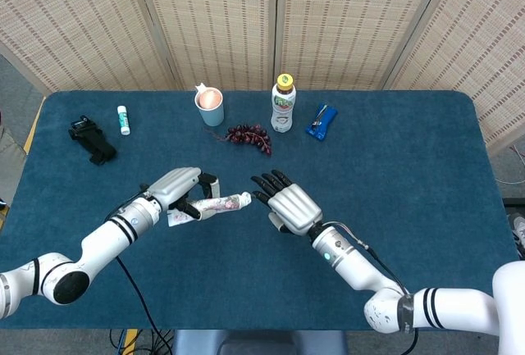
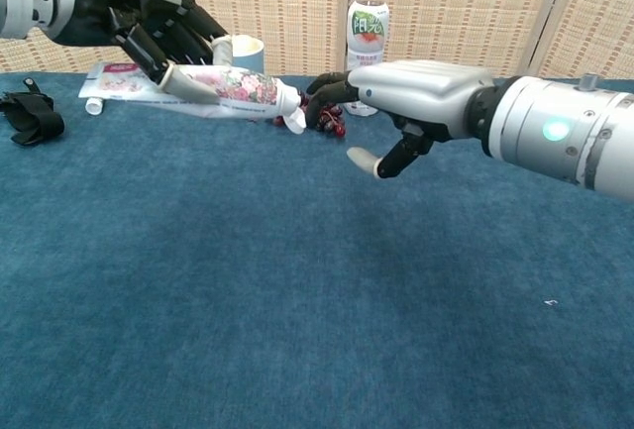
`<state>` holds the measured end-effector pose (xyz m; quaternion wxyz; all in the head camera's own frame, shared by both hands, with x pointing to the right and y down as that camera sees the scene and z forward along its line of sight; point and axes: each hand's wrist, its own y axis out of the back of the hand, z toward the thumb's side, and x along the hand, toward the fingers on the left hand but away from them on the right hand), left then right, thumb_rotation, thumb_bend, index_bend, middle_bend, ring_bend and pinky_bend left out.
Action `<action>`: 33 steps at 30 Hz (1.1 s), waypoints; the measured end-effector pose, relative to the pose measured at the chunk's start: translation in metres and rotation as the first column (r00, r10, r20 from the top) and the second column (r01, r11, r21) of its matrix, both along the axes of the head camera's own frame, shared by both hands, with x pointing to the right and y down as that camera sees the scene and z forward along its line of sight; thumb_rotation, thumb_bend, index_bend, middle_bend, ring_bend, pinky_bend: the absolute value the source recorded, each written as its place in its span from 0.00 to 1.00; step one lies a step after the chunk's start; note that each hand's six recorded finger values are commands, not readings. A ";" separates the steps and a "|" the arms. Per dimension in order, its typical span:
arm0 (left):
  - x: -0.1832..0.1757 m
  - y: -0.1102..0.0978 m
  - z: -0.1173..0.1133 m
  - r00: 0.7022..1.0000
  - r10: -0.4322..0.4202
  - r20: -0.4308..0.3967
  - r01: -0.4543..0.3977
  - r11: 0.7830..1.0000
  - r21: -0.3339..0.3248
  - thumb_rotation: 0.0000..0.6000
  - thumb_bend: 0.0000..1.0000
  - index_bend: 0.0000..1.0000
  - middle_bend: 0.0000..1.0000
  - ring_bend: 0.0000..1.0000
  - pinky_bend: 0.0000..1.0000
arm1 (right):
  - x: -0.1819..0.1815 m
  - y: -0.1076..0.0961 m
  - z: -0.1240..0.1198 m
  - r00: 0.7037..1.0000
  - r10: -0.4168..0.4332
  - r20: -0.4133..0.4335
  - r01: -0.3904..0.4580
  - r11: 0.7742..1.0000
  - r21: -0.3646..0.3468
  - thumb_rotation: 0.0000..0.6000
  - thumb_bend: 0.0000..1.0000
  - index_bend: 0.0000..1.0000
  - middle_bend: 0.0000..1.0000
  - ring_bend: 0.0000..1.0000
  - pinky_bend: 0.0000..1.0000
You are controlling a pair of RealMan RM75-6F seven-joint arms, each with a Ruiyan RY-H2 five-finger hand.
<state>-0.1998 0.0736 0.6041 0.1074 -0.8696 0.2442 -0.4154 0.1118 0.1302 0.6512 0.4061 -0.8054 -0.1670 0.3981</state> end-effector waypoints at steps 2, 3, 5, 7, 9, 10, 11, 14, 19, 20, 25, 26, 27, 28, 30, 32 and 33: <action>0.000 0.000 -0.002 1.000 -0.001 -0.008 0.001 1.000 -0.006 1.00 0.44 0.56 0.65 0.42 0.23 | -0.001 0.000 0.000 1.000 0.002 0.005 -0.002 1.000 -0.004 1.00 0.47 0.23 0.06 0.00 0.00; 0.000 0.000 -0.002 1.000 0.001 -0.010 -0.001 1.000 -0.006 1.00 0.44 0.56 0.65 0.42 0.23 | -0.002 0.001 0.000 1.000 0.003 0.007 -0.003 1.000 -0.004 1.00 0.47 0.23 0.06 0.00 0.00; -0.001 0.001 -0.002 1.000 0.006 -0.007 -0.006 1.000 -0.004 1.00 0.44 0.56 0.65 0.42 0.23 | -0.002 0.001 -0.002 1.000 0.004 0.012 -0.004 1.000 -0.005 1.00 0.47 0.23 0.06 0.00 0.00; -0.004 0.000 0.001 1.000 0.008 0.004 -0.008 1.000 -0.001 1.00 0.44 0.56 0.64 0.42 0.23 | -0.001 0.002 -0.006 1.000 0.006 0.021 -0.005 1.000 -0.005 1.00 0.47 0.23 0.06 0.00 0.00; -0.006 0.000 0.005 1.000 0.010 0.016 -0.010 1.000 0.000 1.00 0.44 0.56 0.64 0.42 0.23 | 0.003 0.002 -0.013 0.999 0.009 0.031 -0.009 1.000 -0.001 1.00 0.47 0.23 0.06 0.00 0.00; -0.008 0.000 0.008 1.000 0.012 0.025 -0.012 1.000 0.001 1.00 0.44 0.56 0.64 0.42 0.23 | 0.005 0.002 -0.016 0.999 0.011 0.034 -0.011 1.000 0.004 1.00 0.47 0.23 0.06 0.00 0.00; -0.009 0.000 0.011 0.999 0.014 0.033 -0.014 1.000 0.002 1.00 0.44 0.56 0.64 0.42 0.23 | 0.008 0.001 -0.020 0.999 0.014 0.036 -0.014 1.000 0.010 1.00 0.47 0.23 0.06 0.00 0.00; -0.014 -0.001 0.022 0.998 0.026 0.065 -0.027 1.000 0.011 1.00 0.44 0.55 0.63 0.41 0.23 | 0.022 -0.002 -0.036 0.999 0.027 0.037 -0.029 0.999 0.041 1.00 0.47 0.23 0.06 0.00 0.00; -0.019 0.002 0.044 0.994 0.039 0.105 -0.041 0.999 0.017 1.00 0.44 0.53 0.62 0.40 0.23 | 0.060 -0.007 -0.065 0.997 0.076 0.023 -0.078 0.990 0.121 1.00 0.46 0.23 0.06 0.00 0.00; -0.020 0.003 0.048 0.993 0.040 0.111 -0.042 0.999 0.019 1.00 0.44 0.53 0.62 0.39 0.23 | 0.068 -0.007 -0.069 0.996 0.088 0.017 -0.090 0.987 0.133 1.00 0.46 0.23 0.06 0.00 0.00; -0.029 0.009 0.071 0.990 0.035 0.138 -0.038 0.999 0.018 1.00 0.44 0.53 0.62 0.38 0.23 | 0.106 -0.002 -0.085 0.990 0.142 -0.021 -0.136 0.975 0.177 1.00 0.46 0.23 0.06 0.00 0.00; -0.031 0.009 0.075 0.989 0.032 0.142 -0.034 0.999 0.014 1.00 0.44 0.53 0.62 0.38 0.22 | 0.112 -0.001 -0.087 0.988 0.149 -0.028 -0.142 0.973 0.183 1.00 0.46 0.23 0.06 0.00 0.00; -0.034 0.010 0.079 0.989 0.030 0.146 -0.031 0.999 0.009 1.00 0.44 0.52 0.62 0.37 0.22 | 0.119 0.002 -0.090 0.987 0.157 -0.036 -0.148 0.971 0.190 1.00 0.46 0.23 0.06 0.00 0.00; -0.037 0.012 0.084 0.987 0.031 0.155 -0.031 1.000 0.001 1.00 0.44 0.52 0.62 0.37 0.21 | 0.123 0.003 -0.092 0.986 0.162 -0.040 -0.152 0.969 0.195 1.00 0.46 0.23 0.06 0.00 0.00; -0.041 0.014 0.091 0.985 0.036 0.168 -0.035 0.999 -0.010 1.00 0.44 0.52 0.61 0.36 0.20 | 0.129 0.007 -0.097 0.985 0.170 -0.039 -0.159 0.966 0.204 1.00 0.46 0.23 0.06 0.00 0.00; -0.044 0.016 0.100 0.983 0.038 0.178 -0.035 0.999 -0.020 1.00 0.44 0.52 0.61 0.36 0.19 | 0.133 0.010 -0.100 0.984 0.174 -0.036 -0.163 0.964 0.212 1.00 0.46 0.23 0.06 0.00 0.00; -0.046 0.017 0.103 0.983 0.037 0.180 -0.033 0.999 -0.025 1.00 0.44 0.51 0.61 0.35 0.19 | 0.135 0.012 -0.102 0.984 0.175 -0.035 -0.164 0.963 0.215 1.00 0.46 0.23 0.06 0.00 0.00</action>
